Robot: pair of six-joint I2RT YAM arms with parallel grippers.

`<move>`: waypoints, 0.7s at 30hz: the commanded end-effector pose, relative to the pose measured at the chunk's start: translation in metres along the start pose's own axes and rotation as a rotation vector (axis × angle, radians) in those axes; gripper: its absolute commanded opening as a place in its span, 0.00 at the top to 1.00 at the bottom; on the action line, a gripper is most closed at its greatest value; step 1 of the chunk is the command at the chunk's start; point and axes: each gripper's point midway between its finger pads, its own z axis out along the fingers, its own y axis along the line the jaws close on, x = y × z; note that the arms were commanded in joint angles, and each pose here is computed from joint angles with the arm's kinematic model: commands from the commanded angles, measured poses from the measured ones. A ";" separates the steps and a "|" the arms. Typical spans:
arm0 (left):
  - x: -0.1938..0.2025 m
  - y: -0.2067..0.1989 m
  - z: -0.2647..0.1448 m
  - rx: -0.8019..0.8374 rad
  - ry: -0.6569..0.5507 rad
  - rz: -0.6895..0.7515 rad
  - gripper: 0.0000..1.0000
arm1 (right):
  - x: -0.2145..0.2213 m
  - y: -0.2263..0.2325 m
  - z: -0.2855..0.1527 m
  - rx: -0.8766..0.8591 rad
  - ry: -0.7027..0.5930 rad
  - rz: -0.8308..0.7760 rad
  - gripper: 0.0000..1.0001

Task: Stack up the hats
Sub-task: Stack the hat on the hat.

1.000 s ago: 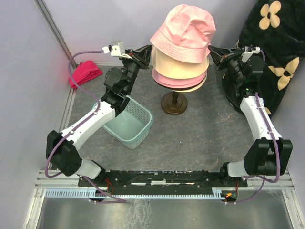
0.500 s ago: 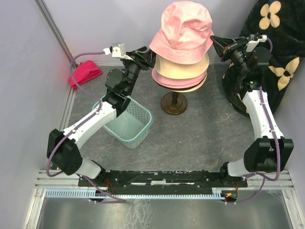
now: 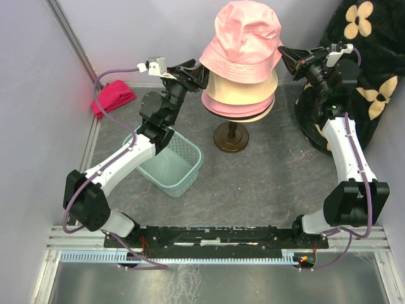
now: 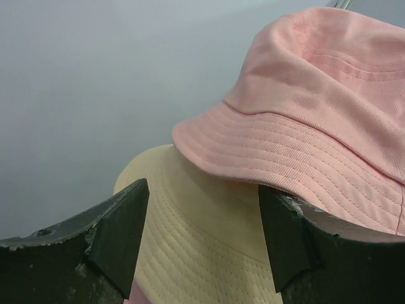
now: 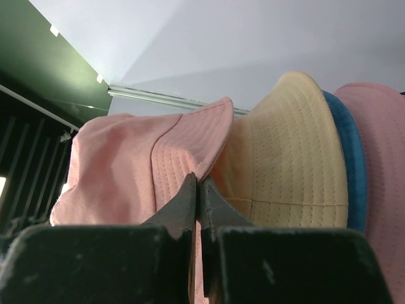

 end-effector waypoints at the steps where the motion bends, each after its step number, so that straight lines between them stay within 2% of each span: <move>1: -0.033 -0.028 0.011 0.113 -0.106 0.010 0.23 | 0.003 0.030 0.000 -0.070 0.026 -0.051 0.98; 7: -0.036 -0.042 0.016 0.186 -0.113 0.036 0.24 | 0.004 0.035 0.000 -0.074 0.036 -0.056 0.98; 16: -0.056 -0.042 0.014 0.177 -0.194 0.066 0.27 | 0.006 0.038 0.002 -0.066 0.052 -0.065 0.98; 19: -0.060 -0.044 0.015 0.185 -0.206 0.079 0.31 | 0.005 0.038 0.003 -0.066 0.054 -0.068 0.98; 21: -0.060 -0.045 0.016 0.191 -0.206 0.088 0.38 | 0.006 0.039 0.003 -0.066 0.056 -0.069 0.98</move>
